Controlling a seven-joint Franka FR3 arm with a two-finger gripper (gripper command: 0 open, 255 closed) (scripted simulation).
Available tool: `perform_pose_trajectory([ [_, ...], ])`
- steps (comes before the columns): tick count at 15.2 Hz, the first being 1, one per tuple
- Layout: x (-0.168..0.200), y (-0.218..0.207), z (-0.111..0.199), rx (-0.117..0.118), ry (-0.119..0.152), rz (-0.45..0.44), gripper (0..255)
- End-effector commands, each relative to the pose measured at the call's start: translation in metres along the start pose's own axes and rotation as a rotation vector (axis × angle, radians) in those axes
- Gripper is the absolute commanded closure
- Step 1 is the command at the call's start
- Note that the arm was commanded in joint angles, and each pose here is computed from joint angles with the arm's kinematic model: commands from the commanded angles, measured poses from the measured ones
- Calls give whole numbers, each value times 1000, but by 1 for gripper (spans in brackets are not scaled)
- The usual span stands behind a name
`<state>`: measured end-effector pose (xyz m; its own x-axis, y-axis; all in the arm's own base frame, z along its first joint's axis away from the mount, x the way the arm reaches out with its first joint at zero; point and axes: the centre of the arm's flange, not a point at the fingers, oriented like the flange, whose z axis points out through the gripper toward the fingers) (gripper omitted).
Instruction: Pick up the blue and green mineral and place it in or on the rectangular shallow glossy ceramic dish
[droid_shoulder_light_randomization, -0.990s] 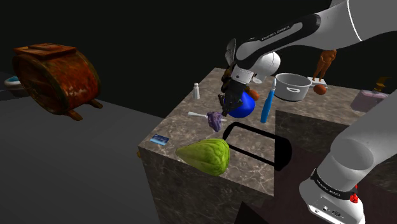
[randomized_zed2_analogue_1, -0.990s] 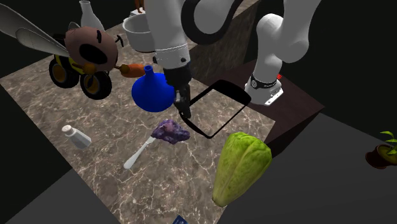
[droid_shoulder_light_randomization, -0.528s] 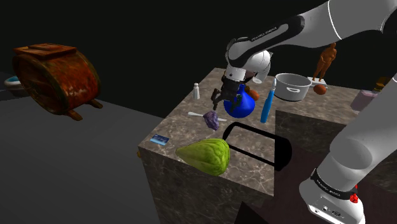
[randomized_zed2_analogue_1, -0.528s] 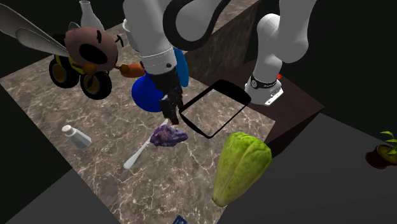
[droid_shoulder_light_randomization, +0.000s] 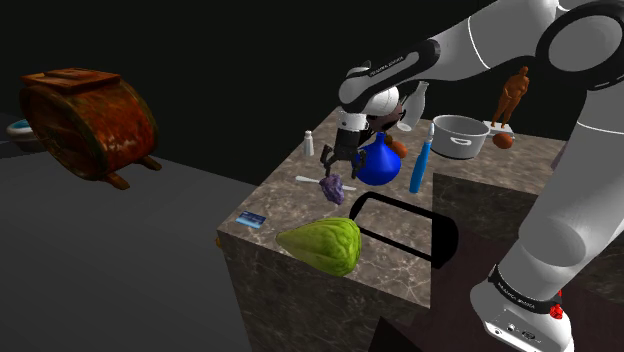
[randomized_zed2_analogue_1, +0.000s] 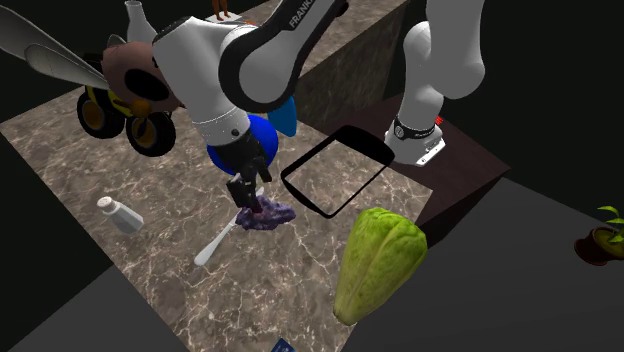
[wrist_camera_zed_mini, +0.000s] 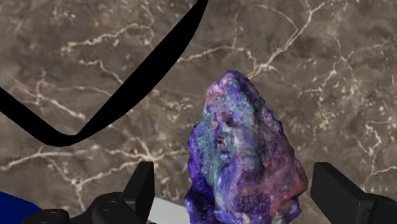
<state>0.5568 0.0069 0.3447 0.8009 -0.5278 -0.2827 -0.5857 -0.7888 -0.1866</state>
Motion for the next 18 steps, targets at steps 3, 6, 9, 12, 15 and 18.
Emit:
perform_pose_trajectory([
  [3, 0, -1, 19, -1, 0, 0, 0],
  [6, 0, -1, 19, -1, 0, 0, 0],
  [9, 0, -1, 19, -1, 0, 0, 0],
  [12, 0, -1, 19, -1, 0, 0, 255],
  [15, 0, 0, 22, -1, 0, 0, 255],
  [18, 0, 1, 22, -1, 0, 0, 255],
])
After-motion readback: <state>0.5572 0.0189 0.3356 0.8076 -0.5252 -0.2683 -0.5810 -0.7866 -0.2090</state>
